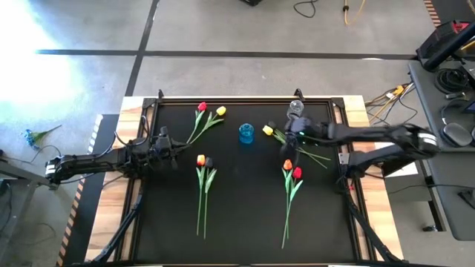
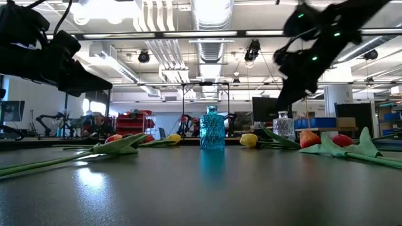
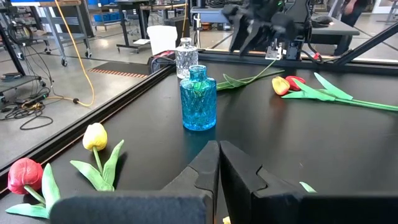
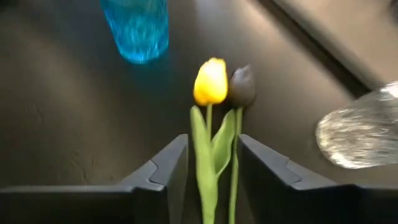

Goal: Sort flowers into vase by color
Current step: Put the top black flower into the transparent blue vase

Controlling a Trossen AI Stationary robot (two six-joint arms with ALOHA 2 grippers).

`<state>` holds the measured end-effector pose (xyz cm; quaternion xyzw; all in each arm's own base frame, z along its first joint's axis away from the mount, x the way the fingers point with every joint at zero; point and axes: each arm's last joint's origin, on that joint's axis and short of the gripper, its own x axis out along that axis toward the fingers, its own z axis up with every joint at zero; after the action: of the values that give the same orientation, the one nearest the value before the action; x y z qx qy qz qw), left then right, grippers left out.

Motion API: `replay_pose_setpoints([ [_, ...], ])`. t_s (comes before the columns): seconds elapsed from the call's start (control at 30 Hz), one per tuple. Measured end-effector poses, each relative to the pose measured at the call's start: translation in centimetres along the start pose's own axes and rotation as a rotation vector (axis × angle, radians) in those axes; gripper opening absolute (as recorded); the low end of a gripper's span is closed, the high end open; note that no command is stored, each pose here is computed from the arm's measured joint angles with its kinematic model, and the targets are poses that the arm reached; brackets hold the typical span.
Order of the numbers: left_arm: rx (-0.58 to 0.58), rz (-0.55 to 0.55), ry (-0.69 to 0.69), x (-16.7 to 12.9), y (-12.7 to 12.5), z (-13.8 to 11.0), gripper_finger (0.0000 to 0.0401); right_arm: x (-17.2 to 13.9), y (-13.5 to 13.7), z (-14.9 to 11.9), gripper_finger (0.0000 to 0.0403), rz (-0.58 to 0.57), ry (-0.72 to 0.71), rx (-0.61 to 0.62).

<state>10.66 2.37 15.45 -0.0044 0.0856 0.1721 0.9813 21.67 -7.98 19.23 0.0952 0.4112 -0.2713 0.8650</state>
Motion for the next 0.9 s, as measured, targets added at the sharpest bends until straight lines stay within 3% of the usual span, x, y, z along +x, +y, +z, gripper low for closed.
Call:
replay_pose_setpoints([
  [0.17, 0.000, 0.000, 0.000, 0.0, 0.0, 0.0, 0.0000, 3.3, -2.0, 2.1, 0.0172, -0.019, 0.179, 0.064],
  [0.4, 0.000, 0.000, 0.000, 0.0, 0.0, 0.0, 0.0000, 6.0, -5.0, 3.8, 0.0163, 0.017, 0.248, 0.147],
  [0.67, 0.000, 0.000, 0.000, 0.0, 0.0, 0.0, 0.0000, 8.2, -5.3, 3.8, 0.0129, 0.010, 0.351, 0.163],
  [0.9, 0.000, 0.000, 0.000, 0.0, 0.0, 0.0, 0.0000, 9.9, -5.3, 3.4, 0.0128, -0.001, 0.401, 0.160],
])
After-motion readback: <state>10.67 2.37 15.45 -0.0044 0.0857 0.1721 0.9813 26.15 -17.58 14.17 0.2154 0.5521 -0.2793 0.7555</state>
